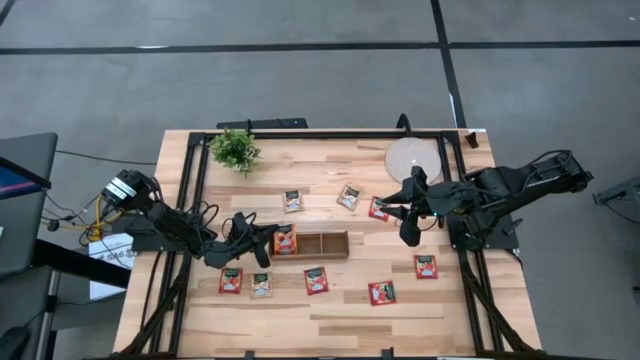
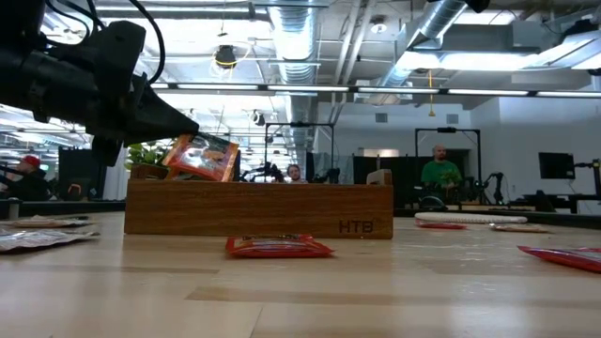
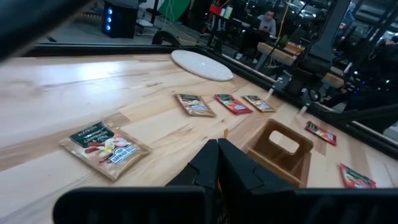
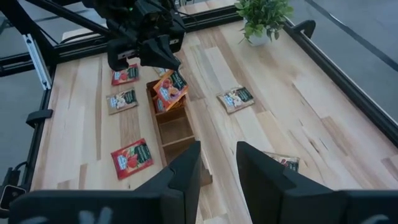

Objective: Pick & Place Tea
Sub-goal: Put the orange tea bag into the left section of the wooden organizer

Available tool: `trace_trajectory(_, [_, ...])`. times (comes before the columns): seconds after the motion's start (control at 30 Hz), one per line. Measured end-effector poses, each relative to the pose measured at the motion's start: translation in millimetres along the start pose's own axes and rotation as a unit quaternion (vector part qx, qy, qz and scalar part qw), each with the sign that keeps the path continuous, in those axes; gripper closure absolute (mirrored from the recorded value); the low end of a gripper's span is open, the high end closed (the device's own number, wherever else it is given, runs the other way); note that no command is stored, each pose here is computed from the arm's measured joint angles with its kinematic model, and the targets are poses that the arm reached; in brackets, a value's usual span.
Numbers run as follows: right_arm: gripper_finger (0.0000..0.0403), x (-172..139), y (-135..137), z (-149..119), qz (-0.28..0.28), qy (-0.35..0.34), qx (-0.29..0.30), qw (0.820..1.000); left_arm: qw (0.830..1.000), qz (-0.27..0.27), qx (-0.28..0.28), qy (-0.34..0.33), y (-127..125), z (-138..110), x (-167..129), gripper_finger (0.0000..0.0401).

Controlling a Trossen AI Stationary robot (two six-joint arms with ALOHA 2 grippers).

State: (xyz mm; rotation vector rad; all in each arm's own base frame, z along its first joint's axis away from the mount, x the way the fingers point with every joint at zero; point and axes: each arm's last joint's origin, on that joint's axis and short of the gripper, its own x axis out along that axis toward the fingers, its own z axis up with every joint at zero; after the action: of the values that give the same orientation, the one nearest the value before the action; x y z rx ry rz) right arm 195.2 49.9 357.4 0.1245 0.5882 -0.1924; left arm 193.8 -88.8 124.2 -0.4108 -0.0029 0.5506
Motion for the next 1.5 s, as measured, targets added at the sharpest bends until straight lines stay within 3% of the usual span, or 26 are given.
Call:
trace_trajectory(0.53, [0.0306, -0.1, 0.0, 0.1, 0.0, 0.0, 0.0, 1.0, 1.0, 0.024, 0.006, -0.011, 2.0, -0.3, 0.0, 0.0401])
trace_trajectory(0.87, [0.0306, -0.1, 0.0, 0.3, 0.0, -0.001, 0.0, 1.0, 1.0, 0.011, 0.006, -0.003, 1.3, -0.8, 0.0, 0.04])
trace_trajectory(1.3, [0.0306, 0.0, 0.9, 2.5, 0.004, -0.012, 0.005, 1.0, 1.0, 0.012, 0.01, -0.001, 1.7, -1.4, 0.0, 0.034])
trace_trajectory(1.5, [0.0306, 0.0, 0.9, 2.5, 0.004, -0.012, 0.005, 1.0, 1.0, 0.012, 0.01, -0.001, 1.6, -1.2, 0.0, 0.0329])
